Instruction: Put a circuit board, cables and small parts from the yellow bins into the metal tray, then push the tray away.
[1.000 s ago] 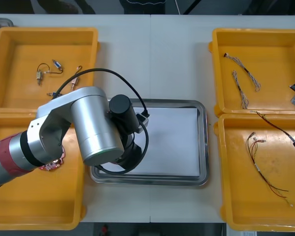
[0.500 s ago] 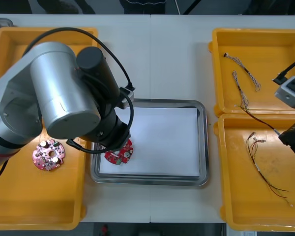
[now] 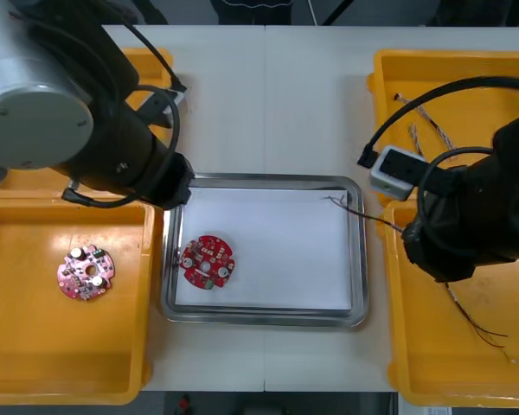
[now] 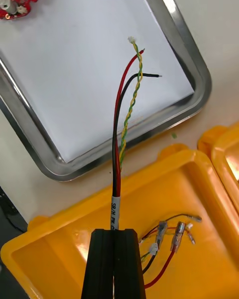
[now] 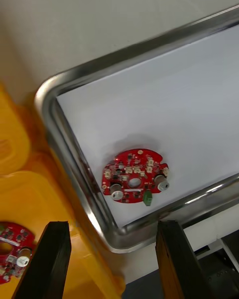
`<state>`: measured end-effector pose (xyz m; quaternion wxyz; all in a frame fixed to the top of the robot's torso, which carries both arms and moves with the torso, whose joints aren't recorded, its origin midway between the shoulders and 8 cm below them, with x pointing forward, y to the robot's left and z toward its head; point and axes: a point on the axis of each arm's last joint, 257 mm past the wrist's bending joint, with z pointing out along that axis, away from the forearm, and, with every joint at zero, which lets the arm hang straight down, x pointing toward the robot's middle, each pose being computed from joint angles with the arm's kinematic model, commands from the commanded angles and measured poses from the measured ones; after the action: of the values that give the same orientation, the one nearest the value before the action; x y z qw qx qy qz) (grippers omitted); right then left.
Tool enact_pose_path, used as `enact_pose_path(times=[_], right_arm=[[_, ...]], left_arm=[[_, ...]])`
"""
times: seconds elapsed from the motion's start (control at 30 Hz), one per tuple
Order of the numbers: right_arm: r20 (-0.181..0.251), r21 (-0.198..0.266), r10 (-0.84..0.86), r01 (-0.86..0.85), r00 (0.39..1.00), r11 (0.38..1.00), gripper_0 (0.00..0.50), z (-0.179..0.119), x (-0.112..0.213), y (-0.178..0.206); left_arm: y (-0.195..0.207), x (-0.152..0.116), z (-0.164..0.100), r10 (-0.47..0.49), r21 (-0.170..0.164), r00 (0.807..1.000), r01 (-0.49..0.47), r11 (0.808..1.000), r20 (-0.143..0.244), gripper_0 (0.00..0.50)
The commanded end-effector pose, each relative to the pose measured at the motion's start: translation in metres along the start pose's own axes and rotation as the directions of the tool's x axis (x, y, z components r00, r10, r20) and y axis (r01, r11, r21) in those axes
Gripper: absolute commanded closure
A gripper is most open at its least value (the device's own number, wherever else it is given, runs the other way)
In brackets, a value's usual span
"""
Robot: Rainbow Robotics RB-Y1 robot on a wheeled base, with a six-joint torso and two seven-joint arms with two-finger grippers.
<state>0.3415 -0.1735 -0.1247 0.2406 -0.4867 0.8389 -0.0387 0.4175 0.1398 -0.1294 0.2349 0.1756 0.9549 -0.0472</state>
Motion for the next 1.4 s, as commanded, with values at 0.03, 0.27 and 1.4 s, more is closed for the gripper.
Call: enact_pose_path(times=[0.03,0.27,1.4], right_arm=[[0.029,0.023,-0.053,0.052,0.998,0.998,0.500,0.007,-0.030,0.007],[0.065,-0.023,-0.147,0.149,0.987,0.989,0.500,0.028,-0.063,0.038],[0.030,-0.064,-0.516,0.517,0.856,0.853,0.500,0.134,-0.059,0.073]], left_arm=[[0.052,-0.026,-0.029,-0.167,-0.067,0.984,0.171,0.983,0.064,0.000],[0.115,-0.033,-0.037,-0.273,-0.134,0.959,0.281,0.950,0.071,0.000],[0.277,-0.064,-0.017,-0.394,-0.233,0.911,0.413,0.881,0.123,0.000]])
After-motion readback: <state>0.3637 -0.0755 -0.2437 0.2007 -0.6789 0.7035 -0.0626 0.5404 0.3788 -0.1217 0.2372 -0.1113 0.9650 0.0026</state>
